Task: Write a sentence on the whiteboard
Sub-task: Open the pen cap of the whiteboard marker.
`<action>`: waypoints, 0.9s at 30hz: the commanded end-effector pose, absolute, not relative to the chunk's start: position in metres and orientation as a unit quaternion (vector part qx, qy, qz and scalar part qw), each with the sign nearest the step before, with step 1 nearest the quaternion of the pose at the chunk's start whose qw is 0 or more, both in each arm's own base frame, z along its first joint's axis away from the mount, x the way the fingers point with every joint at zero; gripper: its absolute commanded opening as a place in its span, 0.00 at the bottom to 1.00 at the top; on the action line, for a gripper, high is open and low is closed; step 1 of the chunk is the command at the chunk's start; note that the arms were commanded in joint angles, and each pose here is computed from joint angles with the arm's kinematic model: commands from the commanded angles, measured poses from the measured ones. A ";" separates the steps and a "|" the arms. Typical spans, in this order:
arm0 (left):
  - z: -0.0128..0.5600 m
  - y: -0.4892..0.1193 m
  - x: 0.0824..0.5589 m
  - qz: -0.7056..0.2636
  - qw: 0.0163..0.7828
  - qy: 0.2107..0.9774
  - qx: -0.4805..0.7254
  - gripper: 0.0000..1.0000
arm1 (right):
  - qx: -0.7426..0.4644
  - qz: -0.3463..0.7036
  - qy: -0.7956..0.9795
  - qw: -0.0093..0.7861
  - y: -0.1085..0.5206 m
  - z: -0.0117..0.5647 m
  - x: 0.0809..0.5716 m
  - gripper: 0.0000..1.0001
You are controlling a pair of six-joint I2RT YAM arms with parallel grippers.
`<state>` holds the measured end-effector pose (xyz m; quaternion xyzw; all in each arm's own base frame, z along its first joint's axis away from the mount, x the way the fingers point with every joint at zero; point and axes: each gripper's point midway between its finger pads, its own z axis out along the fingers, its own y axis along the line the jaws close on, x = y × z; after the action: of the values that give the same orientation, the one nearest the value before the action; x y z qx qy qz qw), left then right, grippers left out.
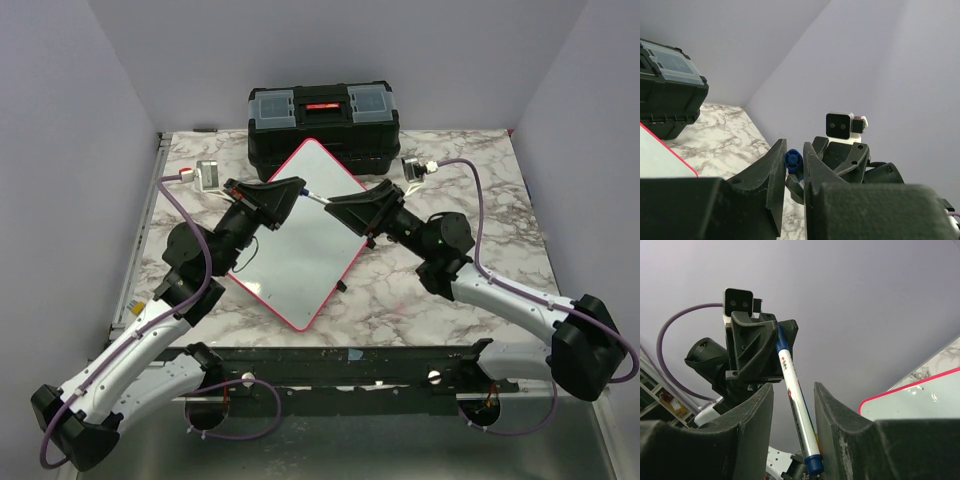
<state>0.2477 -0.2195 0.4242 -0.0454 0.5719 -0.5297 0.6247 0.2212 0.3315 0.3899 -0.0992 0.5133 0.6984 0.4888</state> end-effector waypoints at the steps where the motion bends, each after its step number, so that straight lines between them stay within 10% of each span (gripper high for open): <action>1: 0.391 -0.203 0.278 -0.445 0.646 0.617 -0.071 0.00 | -0.137 0.734 0.439 0.499 0.325 0.434 0.196 0.40; 27: 0.371 -0.227 0.282 -0.495 0.595 0.628 -0.080 0.00 | -0.142 0.753 0.401 0.502 0.328 0.457 0.196 0.38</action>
<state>0.2596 -0.2172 0.4348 -0.0833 0.5493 -0.5533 0.6206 0.2252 0.3373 0.4036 -0.1024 0.4886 0.7171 0.4863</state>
